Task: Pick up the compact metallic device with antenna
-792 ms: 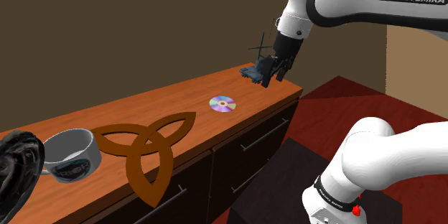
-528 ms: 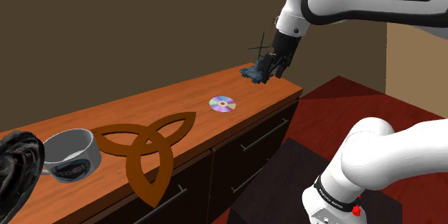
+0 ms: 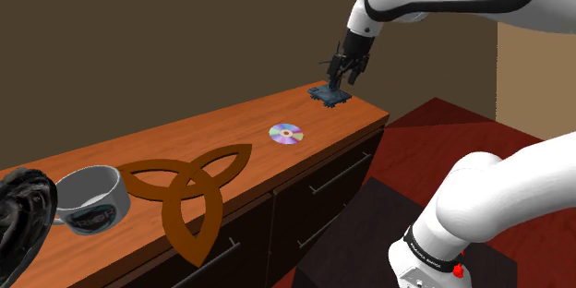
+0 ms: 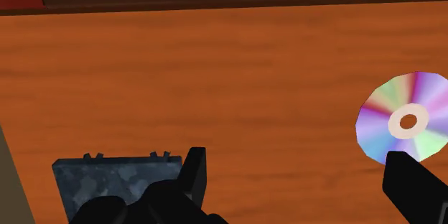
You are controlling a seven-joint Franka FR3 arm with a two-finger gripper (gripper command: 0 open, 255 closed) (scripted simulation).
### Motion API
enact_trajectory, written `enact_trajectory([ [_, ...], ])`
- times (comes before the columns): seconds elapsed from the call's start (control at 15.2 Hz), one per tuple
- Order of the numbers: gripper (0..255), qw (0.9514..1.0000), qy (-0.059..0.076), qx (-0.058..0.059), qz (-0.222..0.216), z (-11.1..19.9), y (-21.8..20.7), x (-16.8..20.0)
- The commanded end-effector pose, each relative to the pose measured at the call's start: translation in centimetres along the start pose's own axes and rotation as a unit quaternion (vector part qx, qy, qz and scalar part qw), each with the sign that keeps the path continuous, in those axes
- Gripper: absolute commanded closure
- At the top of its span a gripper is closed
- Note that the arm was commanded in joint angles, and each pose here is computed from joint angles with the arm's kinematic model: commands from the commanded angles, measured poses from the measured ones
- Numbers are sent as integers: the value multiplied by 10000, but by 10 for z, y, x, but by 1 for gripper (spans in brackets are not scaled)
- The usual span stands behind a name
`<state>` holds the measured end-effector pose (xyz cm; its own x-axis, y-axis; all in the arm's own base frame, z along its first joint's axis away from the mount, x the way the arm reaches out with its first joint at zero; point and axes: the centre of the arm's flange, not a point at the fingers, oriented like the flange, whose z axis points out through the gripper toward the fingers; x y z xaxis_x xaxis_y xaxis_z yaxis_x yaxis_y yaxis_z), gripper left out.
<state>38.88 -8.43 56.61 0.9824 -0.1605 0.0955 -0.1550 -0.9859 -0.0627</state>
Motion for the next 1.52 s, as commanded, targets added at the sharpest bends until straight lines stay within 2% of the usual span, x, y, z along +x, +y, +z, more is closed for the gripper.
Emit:
enact_trajectory([
  [0.0, 0, 10000, 37, -32, 85, -1, 19, 16],
  [0.79, 0, 9978, 254, -193, 580, -5, 129, 113],
  [1.39, 0, 9978, 254, -193, 580, 34, 131, 109],
  [1.45, 255, 9978, 254, -194, 580, 36, 132, 109],
])
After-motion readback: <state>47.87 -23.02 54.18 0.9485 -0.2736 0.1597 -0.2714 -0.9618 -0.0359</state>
